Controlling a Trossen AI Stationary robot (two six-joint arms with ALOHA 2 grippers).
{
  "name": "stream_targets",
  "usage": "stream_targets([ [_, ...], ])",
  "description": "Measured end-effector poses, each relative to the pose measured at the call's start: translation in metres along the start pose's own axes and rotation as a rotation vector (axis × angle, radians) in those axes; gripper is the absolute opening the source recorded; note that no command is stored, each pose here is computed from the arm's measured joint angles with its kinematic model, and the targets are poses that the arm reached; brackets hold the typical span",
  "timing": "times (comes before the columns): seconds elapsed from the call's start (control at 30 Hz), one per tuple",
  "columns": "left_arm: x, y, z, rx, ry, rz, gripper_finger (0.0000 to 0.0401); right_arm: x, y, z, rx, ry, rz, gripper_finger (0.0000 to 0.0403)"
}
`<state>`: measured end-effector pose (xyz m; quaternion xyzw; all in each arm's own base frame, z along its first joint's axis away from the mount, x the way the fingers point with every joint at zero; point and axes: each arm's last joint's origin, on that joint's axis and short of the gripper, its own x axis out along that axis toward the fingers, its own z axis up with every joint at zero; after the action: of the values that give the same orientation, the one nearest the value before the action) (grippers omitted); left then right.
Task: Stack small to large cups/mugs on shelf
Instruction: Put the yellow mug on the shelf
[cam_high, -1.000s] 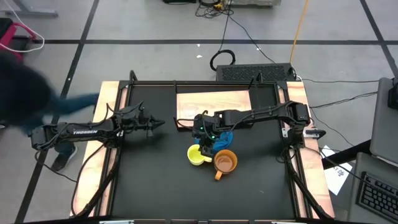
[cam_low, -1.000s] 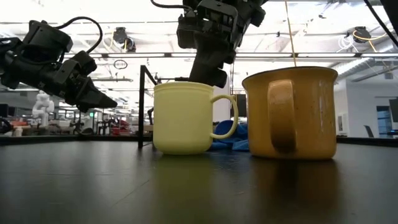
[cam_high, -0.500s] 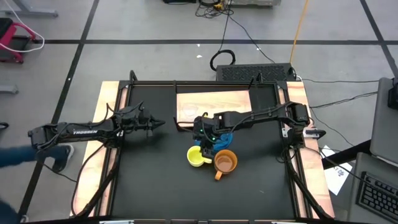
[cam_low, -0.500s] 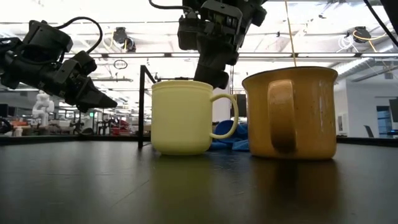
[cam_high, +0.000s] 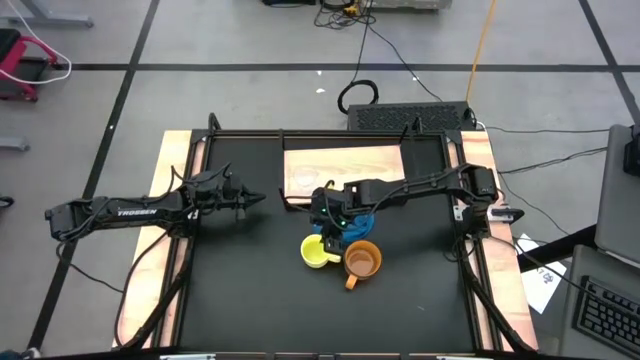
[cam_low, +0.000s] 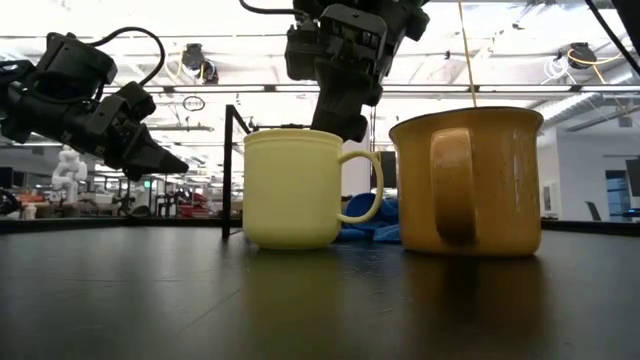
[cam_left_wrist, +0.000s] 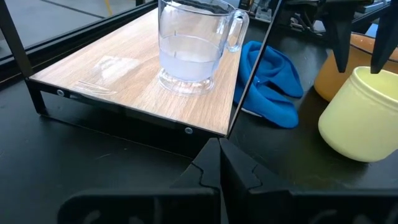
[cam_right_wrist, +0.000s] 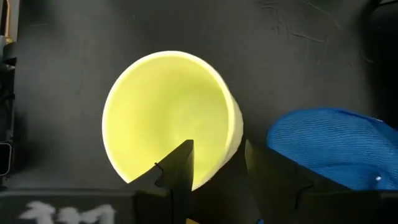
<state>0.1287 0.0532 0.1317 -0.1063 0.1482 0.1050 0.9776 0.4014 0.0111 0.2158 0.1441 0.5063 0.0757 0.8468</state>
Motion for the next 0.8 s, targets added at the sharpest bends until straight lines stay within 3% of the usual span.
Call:
stream_targets([
  [0.47, 0.0, 0.0, 0.0, 0.004, 0.003, 0.0, 0.0001, 0.024, -0.001, -0.005, -0.02, 0.046, -0.012, 0.0131],
  [0.57, 0.0, 0.0, 0.0, 0.005, 0.003, 0.0, 0.0001, 0.026, -0.002, -0.006, -0.033, 0.051, -0.013, 0.0109],
  [0.73, 0.0, 0.0, 0.0, 0.008, 0.003, 0.0, 0.0001, 0.026, -0.003, -0.005, -0.037, 0.047, -0.012, 0.0025],
  [0.8, 0.0, 0.0, 0.0, 0.009, 0.003, 0.0, 0.0001, 0.026, -0.004, -0.005, -0.04, 0.051, -0.012, 0.001],
])
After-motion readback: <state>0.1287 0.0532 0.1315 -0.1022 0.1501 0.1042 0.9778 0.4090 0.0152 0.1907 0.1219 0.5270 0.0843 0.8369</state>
